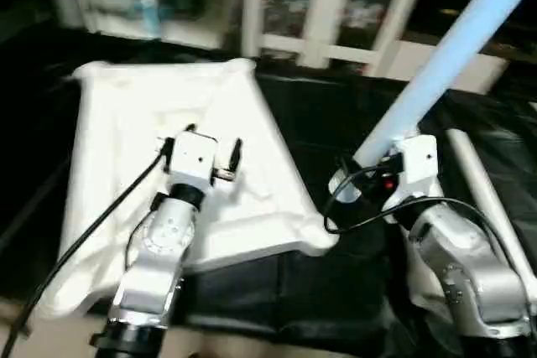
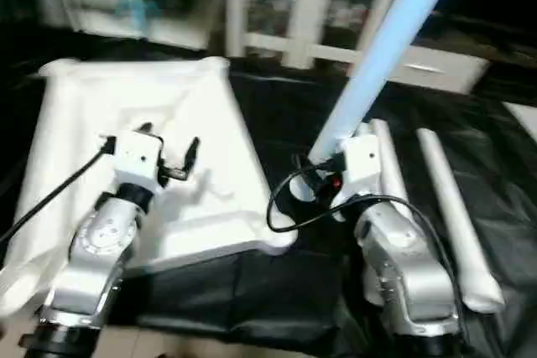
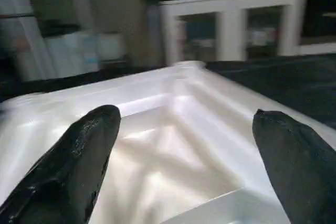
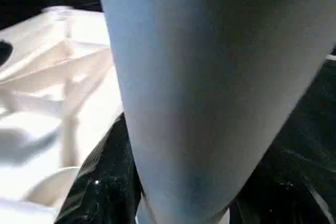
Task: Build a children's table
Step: Move to table, then insert table leg to table base
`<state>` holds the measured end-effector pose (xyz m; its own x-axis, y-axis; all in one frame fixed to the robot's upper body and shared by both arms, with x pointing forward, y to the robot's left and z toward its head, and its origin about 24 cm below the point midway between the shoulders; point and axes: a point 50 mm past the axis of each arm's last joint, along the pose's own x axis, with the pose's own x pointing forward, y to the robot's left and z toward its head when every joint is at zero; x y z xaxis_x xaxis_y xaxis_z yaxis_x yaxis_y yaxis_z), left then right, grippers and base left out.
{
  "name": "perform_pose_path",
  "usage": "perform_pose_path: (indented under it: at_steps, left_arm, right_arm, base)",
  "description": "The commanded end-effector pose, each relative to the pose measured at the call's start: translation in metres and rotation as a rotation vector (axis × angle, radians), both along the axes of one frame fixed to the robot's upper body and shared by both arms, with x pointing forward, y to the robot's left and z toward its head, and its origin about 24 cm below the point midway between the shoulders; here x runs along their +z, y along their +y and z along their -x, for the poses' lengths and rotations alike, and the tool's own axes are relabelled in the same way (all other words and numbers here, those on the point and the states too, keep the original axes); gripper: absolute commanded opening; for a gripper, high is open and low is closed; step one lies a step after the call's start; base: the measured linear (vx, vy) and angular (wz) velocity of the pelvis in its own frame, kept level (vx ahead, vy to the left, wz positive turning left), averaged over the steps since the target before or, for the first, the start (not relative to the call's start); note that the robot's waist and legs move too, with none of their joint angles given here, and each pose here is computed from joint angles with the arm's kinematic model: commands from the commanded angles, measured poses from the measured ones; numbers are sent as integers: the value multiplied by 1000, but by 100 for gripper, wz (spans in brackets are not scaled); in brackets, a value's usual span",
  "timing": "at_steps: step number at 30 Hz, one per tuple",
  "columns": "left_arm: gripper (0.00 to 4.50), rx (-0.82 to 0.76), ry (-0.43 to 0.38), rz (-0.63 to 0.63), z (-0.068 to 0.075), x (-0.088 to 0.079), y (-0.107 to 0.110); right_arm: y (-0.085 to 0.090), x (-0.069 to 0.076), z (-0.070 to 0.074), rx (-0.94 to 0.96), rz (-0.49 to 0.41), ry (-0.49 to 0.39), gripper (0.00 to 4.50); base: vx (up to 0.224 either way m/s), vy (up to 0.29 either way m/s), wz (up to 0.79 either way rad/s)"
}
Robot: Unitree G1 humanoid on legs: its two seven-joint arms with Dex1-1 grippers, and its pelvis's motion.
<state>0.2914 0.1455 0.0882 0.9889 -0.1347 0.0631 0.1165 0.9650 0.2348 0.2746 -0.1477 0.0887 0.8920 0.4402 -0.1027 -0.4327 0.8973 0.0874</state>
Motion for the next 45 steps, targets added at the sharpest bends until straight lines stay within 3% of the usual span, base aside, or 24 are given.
perform_pose_path:
  at_steps: [1, 5, 11, 16, 22, 25, 28, 30, 34, 36, 40, 41, 45]
  left_arm:
    - [447, -27, -1, 16, -2, 3, -10]
    - [447, -25, 43, -5, -5, -1, -8]
    - [447, -170, 82, -26, -8, 0, -10]
    - [447, -408, 152, -35, -12, -2, -16]
    - [447, -713, 213, -93, -19, 2, -31]
    - [447, -959, 351, -173, -14, -8, -33]
    - [447, -1097, 469, -186, -11, -16, -37]
    - [447, -1133, 516, -197, -10, -21, -39]
    - [447, -1125, 532, -207, -13, -27, -38]
    - [413, -1118, 531, -212, -15, -29, -37]
    - [398, -1127, 571, -229, -17, -33, -33]
    - [371, -1129, 582, -235, -17, -35, -32]
    - [346, -1100, 592, -234, -23, -37, -31]
  right_arm:
    - [-9, 6, -2, -50, 5, -28, 186]
    - [-9, 5, -3, -59, 8, -29, 186]
    - [-1, 9, -9, -17, -23, -39, 186]
    - [-7, 7, -10, 36, 1, -26, 186]
    - [-24, 27, -11, 103, -60, -68, 186]
    - [-27, 32, -7, 206, -52, -56, 186]
    - [-25, 34, -3, 278, -54, -28, 186]
    - [-25, 32, -2, 283, -27, -15, 186]
    - [-26, 31, -2, 277, -9, 0, 186]
    - [-26, 32, -1, 286, -6, 3, 186]
    - [-25, 34, 0, 307, 14, 10, 186]
    - [-24, 34, 0, 310, 19, 12, 186]
    - [-22, 33, 0, 319, 22, 20, 186]
  base:
    - [-57, -176, 45]
    - [-59, -217, 21]
    - [-72, -134, 4]
    - [-12, -15, 1]
    - [-5, 29, 1]
    - [3, 25, 0]
    - [0, 0, 0]
    - [0, 0, 0]
    - [0, 0, 0]
    - [0, 0, 0]
    - [0, 0, 0]
    - [0, 0, 0]
    - [0, 0, 0]
